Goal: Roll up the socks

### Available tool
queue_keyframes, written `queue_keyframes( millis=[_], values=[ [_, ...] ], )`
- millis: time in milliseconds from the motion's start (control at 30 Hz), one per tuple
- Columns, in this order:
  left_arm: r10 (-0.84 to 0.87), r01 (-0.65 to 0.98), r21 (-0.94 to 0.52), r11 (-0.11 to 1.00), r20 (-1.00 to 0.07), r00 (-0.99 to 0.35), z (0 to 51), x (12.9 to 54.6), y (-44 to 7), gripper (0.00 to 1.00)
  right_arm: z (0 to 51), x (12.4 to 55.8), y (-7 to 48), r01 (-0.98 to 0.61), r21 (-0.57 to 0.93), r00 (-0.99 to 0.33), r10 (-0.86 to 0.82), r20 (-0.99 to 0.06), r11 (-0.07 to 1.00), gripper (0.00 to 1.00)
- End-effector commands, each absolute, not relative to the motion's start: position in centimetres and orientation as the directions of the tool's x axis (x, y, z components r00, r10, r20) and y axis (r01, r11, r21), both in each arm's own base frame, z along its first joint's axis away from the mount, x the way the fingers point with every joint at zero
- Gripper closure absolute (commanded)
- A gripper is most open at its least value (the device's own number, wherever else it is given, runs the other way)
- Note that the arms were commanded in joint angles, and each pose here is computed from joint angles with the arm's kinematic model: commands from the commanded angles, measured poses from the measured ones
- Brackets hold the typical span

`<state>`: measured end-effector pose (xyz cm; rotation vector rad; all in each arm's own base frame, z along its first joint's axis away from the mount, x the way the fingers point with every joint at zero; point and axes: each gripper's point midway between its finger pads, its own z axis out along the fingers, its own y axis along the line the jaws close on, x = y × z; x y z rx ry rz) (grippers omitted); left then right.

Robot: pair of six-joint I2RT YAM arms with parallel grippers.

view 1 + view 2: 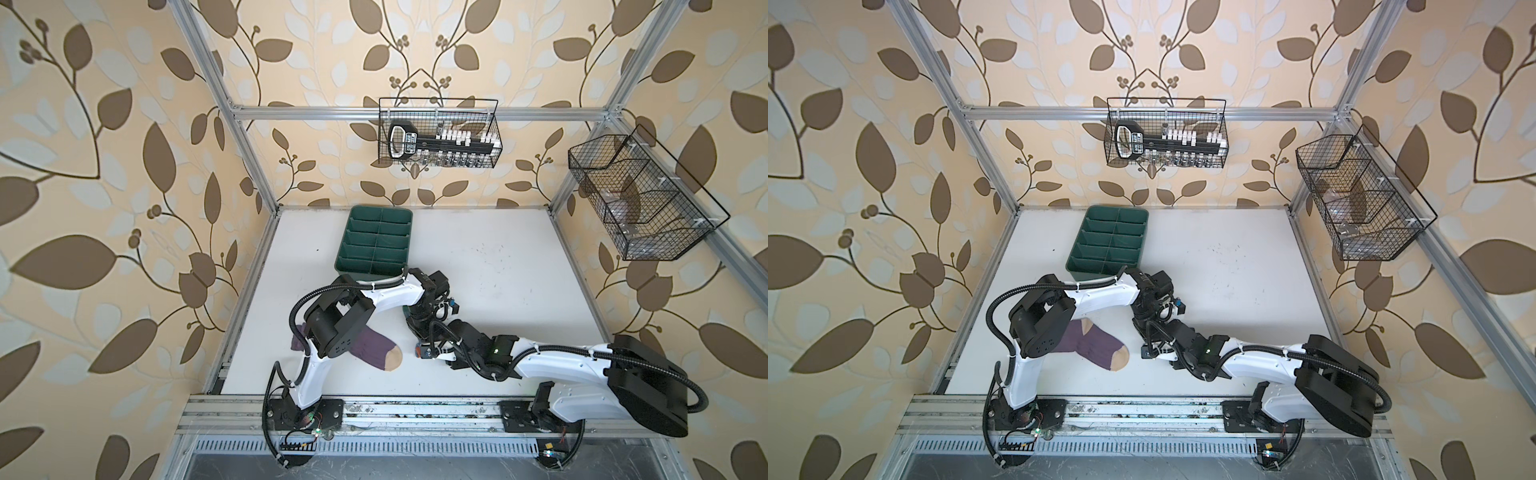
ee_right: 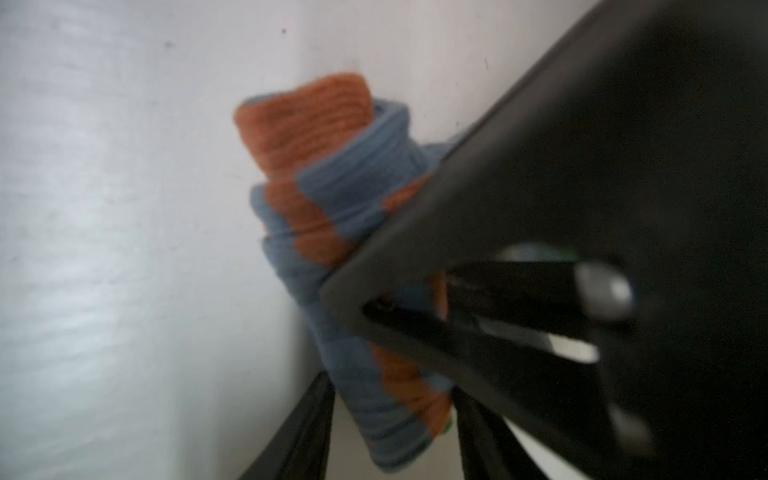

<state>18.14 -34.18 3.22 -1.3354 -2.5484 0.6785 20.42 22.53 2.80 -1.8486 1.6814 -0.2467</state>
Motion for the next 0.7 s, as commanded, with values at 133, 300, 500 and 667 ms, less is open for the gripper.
queue_keyframes(
  millis=[133, 300, 500, 667],
  values=[
    [0.831, 0.697, -0.542, 0.470, 0.006, -0.556, 2.6, 16.1, -34.1, 1.00, 3.3, 21.1, 24.3, -0.800, -0.600, 0.235, -0.919, -0.316, 0.002, 0.54],
    [0.828, 0.693, -0.545, 0.473, 0.007, -0.560, 2.7, 16.2, -34.2, 1.00, 2.4, 20.8, 24.5, -0.808, -0.589, 0.244, -0.917, -0.316, -0.013, 0.64],
    [0.823, 0.699, -0.537, 0.472, -0.015, -0.568, 3.3, 16.7, -34.5, 1.00, -0.4, 18.6, 23.8, -0.872, -0.476, 0.237, -0.948, -0.210, -0.112, 1.00],
    [0.814, 0.718, -0.509, 0.475, -0.056, -0.578, 4.3, 17.2, -34.4, 0.71, -1.2, 16.3, 22.8, -0.913, -0.386, 0.206, -0.966, -0.158, -0.131, 1.00]
  ],
)
